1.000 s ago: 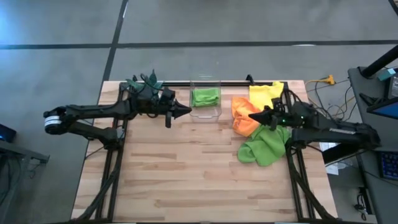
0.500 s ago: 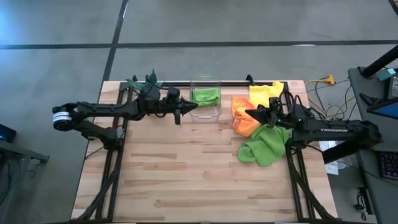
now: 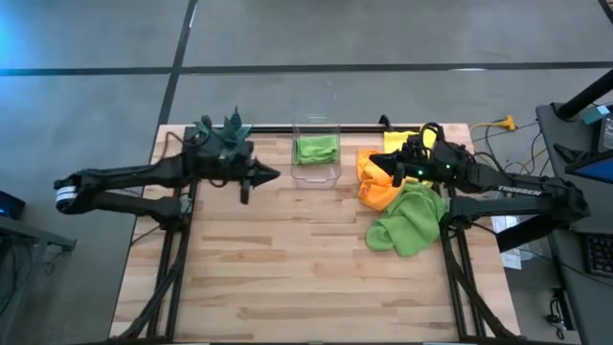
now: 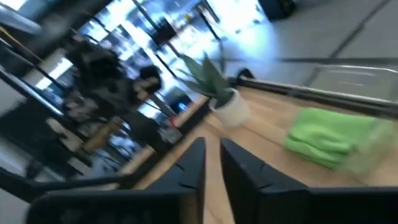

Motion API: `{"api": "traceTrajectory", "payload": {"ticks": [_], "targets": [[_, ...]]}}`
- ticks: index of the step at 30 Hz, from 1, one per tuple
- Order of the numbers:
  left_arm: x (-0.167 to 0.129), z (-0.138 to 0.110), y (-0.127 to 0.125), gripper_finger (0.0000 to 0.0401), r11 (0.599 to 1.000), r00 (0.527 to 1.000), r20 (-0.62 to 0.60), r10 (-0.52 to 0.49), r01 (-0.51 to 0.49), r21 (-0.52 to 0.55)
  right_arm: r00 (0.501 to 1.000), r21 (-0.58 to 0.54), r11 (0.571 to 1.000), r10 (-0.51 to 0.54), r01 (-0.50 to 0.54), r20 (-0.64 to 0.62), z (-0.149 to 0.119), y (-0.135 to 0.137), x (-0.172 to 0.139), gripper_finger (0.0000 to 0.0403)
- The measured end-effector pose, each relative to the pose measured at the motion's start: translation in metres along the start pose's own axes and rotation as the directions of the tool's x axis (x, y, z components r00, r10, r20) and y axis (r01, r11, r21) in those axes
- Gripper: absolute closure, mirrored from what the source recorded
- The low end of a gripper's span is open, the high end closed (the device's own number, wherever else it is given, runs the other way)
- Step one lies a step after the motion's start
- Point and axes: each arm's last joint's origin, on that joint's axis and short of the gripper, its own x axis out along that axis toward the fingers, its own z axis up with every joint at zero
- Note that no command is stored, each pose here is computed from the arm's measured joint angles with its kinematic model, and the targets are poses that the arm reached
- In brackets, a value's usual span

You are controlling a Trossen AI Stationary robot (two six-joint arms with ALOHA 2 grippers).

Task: Fold microfiber towels
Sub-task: Fold the orange towel

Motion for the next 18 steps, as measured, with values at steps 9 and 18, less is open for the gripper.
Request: {"api": "traceTrajectory", "payload": {"ticks": [9,18], "targets": [[-0.036,-0.006,-0.007,0.0401,0.999,0.999,-0.032,0.021,-0.023,-0.044,0.809,0.026,0.852,-0.487,0.523,-0.330,-0.013,-0.027,-0.020,0.0238],[-0.029,-0.012,-0.004,0.0401,0.998,0.997,-0.075,0.034,-0.038,-0.058,0.680,-0.024,0.790,-0.542,0.612,-0.494,-0.031,-0.036,0.017,0.0244]]}}
